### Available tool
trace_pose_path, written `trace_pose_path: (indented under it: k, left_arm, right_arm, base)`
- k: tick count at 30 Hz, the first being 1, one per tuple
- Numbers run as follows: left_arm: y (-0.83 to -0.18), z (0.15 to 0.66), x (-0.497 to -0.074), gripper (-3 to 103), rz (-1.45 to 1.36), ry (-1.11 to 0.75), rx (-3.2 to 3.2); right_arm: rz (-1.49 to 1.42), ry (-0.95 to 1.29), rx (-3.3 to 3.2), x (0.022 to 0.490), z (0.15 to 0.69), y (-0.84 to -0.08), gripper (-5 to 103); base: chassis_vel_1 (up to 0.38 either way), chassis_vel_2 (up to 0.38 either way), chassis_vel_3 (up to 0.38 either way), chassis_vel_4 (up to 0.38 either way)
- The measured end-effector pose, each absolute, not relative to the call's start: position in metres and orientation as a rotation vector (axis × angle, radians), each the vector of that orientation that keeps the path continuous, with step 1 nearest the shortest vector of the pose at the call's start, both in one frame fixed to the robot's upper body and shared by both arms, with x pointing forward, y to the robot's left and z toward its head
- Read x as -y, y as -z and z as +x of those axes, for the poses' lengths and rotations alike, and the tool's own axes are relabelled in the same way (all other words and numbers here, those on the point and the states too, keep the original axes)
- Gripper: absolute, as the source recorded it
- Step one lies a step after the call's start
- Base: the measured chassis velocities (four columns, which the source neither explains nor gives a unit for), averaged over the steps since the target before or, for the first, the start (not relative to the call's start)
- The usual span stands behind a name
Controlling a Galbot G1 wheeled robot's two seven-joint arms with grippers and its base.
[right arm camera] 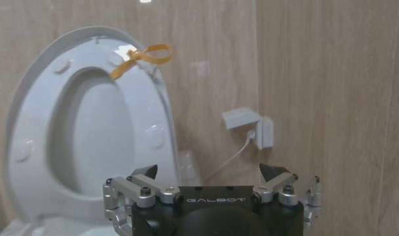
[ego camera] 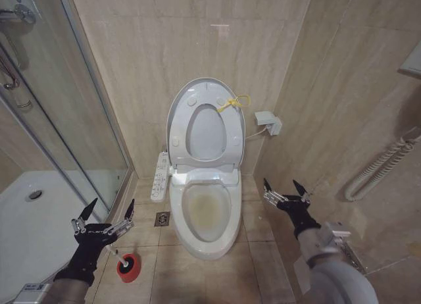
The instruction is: Open the toilet lid, clean the toilet bowl with a toilet brush, close the toilet lid, and flush.
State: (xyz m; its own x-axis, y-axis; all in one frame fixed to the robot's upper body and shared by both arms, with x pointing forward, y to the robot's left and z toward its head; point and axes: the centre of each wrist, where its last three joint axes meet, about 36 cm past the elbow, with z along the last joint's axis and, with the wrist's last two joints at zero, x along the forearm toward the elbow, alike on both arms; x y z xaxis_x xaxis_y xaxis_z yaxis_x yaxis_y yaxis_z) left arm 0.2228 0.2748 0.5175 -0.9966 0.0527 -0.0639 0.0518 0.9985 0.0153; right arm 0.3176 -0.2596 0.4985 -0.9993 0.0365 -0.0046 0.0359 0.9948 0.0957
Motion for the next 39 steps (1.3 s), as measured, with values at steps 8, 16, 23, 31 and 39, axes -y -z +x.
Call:
trace_pose_path:
  k: [8,16,23,31,39]
  left_arm:
    - [-0.518,0.223,-0.275,100,0.081,-0.021,-3.076]
    - [-0.518,0.223,-0.275,100,0.081,-0.021,-3.076]
    - [-0.518,0.223,-0.275,100,0.081,-0.021,-3.076]
    - [-0.518,0.223,-0.275,100,0.081,-0.021,-3.076]
    - [-0.518,0.223,-0.275,100,0.080,-0.021,-3.076]
  right_arm:
    - [0.099,-0.145,-3.055,0.281,0.378,-0.488,100]
    - [0.086,-0.147,-2.990,0.289,0.426,-0.505,100]
    - [0.067,-0.144,-2.979,0.288,0.440,-0.511,100]
    - [0.059,-0.157,-2.973,0.285,0.447,-0.513,100]
    - [0.065,-0.152,-2.964,0.287,0.451,-0.514,100]
  base:
    - [0.000,0.000,0.000,0.000]
    - [0.000,0.000,0.000,0.000]
    - [0.000,0.000,0.000,0.000]
    - [0.000,0.000,0.000,0.000]
    - [-0.004,0.008,0.004,-0.004]
